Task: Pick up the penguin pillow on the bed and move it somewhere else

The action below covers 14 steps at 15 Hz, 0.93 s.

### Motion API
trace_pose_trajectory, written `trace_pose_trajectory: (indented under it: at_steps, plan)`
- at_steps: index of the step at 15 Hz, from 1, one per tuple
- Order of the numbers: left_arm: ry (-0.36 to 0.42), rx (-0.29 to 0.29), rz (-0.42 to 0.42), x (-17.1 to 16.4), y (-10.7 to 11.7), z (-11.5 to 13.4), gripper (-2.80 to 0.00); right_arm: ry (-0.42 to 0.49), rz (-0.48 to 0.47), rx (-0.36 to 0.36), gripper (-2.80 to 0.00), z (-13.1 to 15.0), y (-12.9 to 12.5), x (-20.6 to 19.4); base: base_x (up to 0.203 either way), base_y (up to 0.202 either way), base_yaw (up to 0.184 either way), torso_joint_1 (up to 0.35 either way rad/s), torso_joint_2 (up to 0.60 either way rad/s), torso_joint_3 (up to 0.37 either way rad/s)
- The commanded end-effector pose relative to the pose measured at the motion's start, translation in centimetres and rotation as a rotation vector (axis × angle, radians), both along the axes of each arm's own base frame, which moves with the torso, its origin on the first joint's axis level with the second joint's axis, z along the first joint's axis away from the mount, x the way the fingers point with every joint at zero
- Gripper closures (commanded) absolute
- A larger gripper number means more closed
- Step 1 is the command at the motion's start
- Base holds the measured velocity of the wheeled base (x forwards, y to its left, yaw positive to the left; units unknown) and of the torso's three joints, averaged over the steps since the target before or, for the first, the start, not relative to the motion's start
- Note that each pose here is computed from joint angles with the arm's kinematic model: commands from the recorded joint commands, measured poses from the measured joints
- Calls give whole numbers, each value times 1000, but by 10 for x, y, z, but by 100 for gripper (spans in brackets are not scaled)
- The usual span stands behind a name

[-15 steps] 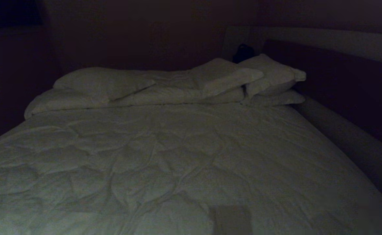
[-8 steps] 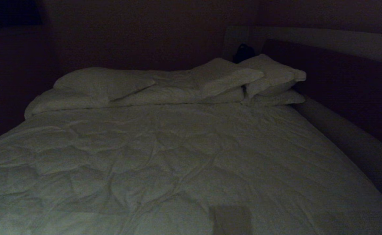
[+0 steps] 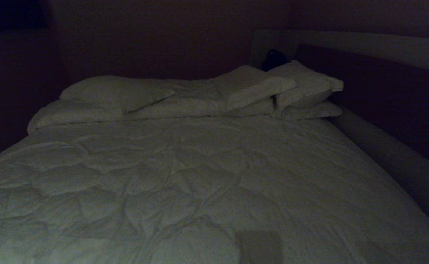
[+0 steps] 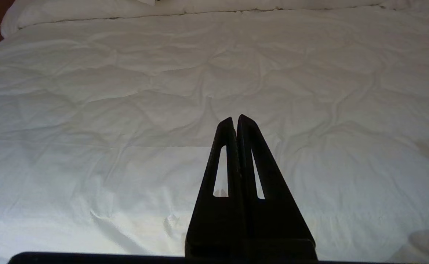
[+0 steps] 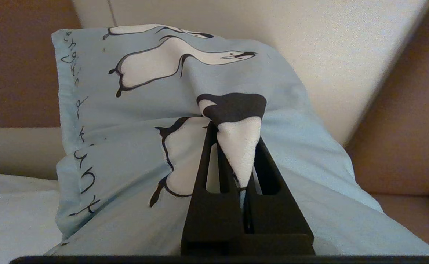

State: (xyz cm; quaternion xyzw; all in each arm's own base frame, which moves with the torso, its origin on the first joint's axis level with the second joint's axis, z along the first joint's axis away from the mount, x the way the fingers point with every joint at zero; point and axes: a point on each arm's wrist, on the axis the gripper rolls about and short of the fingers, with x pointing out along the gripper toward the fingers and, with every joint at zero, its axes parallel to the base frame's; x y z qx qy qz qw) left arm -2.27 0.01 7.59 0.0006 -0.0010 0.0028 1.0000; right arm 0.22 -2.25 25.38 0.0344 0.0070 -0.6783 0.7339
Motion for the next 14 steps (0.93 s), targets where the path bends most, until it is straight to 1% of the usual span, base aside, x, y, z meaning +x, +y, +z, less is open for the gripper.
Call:
trace_pose_trajectory:
  at_steps: [1,5,7,9,12,14]
  plan:
    - [-1,0,1,0,0,0,0,16,-20,3,0,-6,-2,4,0,0,0,0,0,0]
    - [-1,0,1,0,0,0,0,24,-52,1,0,-10,-2,4,0,0,0,0,0,0]
    - [-1,0,1,0,0,0,0,30,-84,-2,0,-12,-2,4,0,0,0,0,0,0]
    - [-1,0,1,0,0,0,0,21,-104,-7,0,-11,-2,2,0,0,0,0,0,0]
    - [-1,0,1,0,0,0,0,11,-114,-20,0,-2,-1,-1,0,0,0,0,0,0]
    - [-1,0,1,0,0,0,0,-4,-116,-42,0,11,2,-9,0,0,0,0,0,0]
